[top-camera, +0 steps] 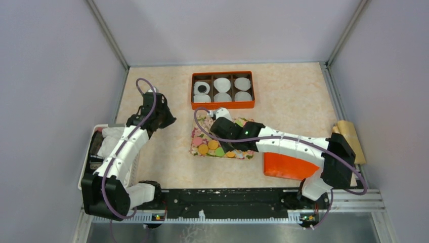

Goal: Pack the cookies

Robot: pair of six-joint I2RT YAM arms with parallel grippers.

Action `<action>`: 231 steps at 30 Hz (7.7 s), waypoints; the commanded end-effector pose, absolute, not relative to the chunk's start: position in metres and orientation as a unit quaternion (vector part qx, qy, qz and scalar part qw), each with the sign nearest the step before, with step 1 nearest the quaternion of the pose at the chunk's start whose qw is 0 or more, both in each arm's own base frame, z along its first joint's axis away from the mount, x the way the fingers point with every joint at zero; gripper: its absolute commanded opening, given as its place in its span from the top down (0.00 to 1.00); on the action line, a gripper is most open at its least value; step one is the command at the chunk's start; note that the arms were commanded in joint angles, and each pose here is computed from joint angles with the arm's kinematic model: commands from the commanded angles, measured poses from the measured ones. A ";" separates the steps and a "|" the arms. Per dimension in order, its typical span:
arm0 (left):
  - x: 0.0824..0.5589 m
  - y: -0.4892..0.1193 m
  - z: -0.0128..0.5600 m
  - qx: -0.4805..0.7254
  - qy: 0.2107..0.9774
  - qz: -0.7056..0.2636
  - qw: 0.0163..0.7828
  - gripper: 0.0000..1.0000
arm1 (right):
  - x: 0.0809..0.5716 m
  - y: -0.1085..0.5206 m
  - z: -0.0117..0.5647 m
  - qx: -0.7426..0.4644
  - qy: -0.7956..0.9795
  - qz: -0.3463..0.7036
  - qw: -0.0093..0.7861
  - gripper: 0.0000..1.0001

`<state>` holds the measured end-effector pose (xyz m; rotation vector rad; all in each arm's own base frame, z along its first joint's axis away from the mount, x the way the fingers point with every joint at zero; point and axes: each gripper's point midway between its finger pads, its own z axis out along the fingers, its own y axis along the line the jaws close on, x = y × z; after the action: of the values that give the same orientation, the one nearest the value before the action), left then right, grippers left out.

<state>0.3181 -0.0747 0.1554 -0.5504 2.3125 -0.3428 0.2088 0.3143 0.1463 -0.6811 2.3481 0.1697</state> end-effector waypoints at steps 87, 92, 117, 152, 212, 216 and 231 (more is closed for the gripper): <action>0.327 -0.062 0.177 -0.223 0.881 -0.136 0.394 1.00 | 0.282 0.342 0.222 -0.219 0.871 0.064 0.434 1.00; 0.330 -0.062 0.174 -0.223 0.883 -0.137 0.389 1.00 | 0.312 0.355 0.221 -0.220 0.869 0.062 0.439 1.00; 0.328 -0.055 0.168 -0.229 0.885 -0.130 0.383 1.00 | 0.364 0.387 0.161 -0.236 0.885 0.069 0.395 0.77; 0.331 -0.069 0.172 -0.219 0.884 -0.167 0.376 1.00 | 0.308 0.319 0.247 -0.186 0.860 0.111 0.462 0.69; 0.324 -0.080 0.161 -0.214 0.890 -0.193 0.352 1.00 | 0.234 0.285 0.158 -0.186 0.912 0.084 0.356 0.91; 0.325 -0.078 0.163 -0.214 0.889 -0.190 0.357 1.00 | 0.242 0.289 0.173 -0.182 0.906 0.084 0.372 0.92; 0.333 -0.076 0.169 -0.212 0.888 -0.183 0.366 1.00 | 0.356 0.292 0.217 -0.138 0.887 0.044 0.439 0.92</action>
<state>0.3183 -0.0791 0.1519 -0.5649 2.3476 -0.4767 0.3082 0.2897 0.1954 -0.3954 2.2861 0.1309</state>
